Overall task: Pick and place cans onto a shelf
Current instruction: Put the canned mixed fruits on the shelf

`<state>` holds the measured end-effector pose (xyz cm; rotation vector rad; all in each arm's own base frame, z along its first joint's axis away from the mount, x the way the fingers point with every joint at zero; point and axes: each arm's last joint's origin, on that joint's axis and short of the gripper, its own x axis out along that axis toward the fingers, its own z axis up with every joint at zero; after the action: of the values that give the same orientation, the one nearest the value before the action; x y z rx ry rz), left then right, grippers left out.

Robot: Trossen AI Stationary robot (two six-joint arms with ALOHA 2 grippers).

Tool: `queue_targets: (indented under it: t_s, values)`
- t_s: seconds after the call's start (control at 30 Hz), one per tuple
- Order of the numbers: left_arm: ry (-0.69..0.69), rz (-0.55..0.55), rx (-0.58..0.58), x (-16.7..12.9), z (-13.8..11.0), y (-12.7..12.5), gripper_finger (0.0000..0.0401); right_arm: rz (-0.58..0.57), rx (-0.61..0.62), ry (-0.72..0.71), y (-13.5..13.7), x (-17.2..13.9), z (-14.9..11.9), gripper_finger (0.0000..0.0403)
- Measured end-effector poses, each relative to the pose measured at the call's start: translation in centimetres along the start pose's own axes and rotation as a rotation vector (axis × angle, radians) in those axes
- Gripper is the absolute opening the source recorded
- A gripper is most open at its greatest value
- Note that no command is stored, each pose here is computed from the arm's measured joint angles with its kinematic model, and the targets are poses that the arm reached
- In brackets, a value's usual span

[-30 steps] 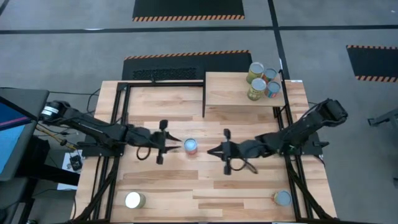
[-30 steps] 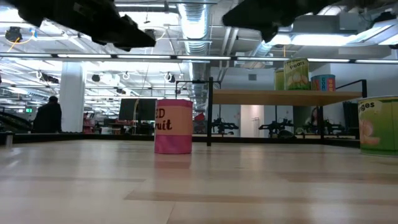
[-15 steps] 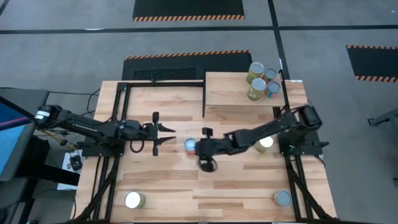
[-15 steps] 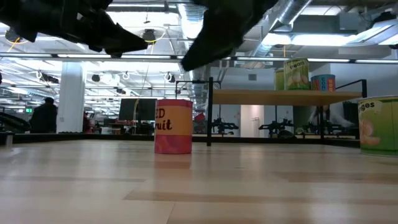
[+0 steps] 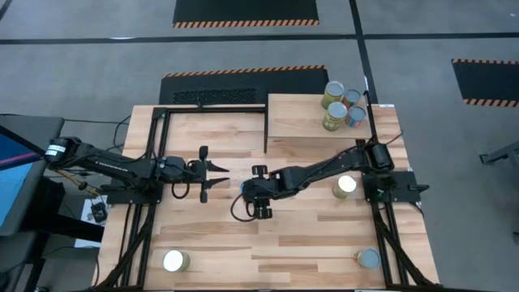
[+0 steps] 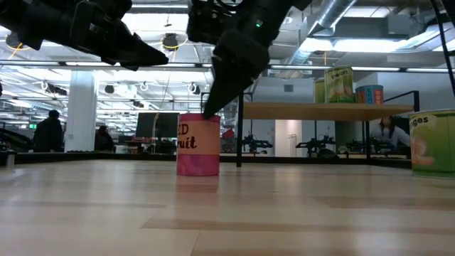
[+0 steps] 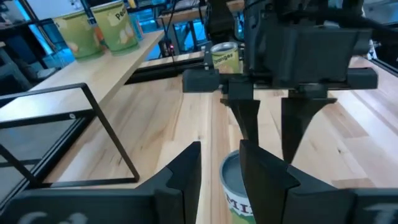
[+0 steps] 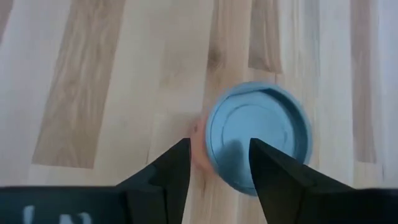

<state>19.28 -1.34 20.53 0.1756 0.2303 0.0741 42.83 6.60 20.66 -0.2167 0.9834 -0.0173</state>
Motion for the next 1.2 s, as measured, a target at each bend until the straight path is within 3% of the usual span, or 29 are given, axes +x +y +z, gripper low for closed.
queue_targets:
  t_s: [0.47,0.77,1.07,1.2]
  values:
    - [-0.023,0.006,-0.041,0.0,0.2,0.1,0.0100,0.023,-0.016,0.028,-0.7,0.0,-0.3,0.0065]
    - [-0.053,0.018,-0.071,0.0,-0.3,0.9,0.0100,0.032,-0.038,0.039,-1.0,0.1,-0.4,0.0061]
    - [-0.051,0.027,-0.067,0.1,-0.5,1.6,0.0100,0.024,0.017,0.048,-2.1,0.2,-0.5,0.0100]
    - [-0.049,0.036,-0.066,0.1,-0.5,1.8,0.0100,0.016,0.031,0.051,-2.7,0.3,-0.6,0.0092]
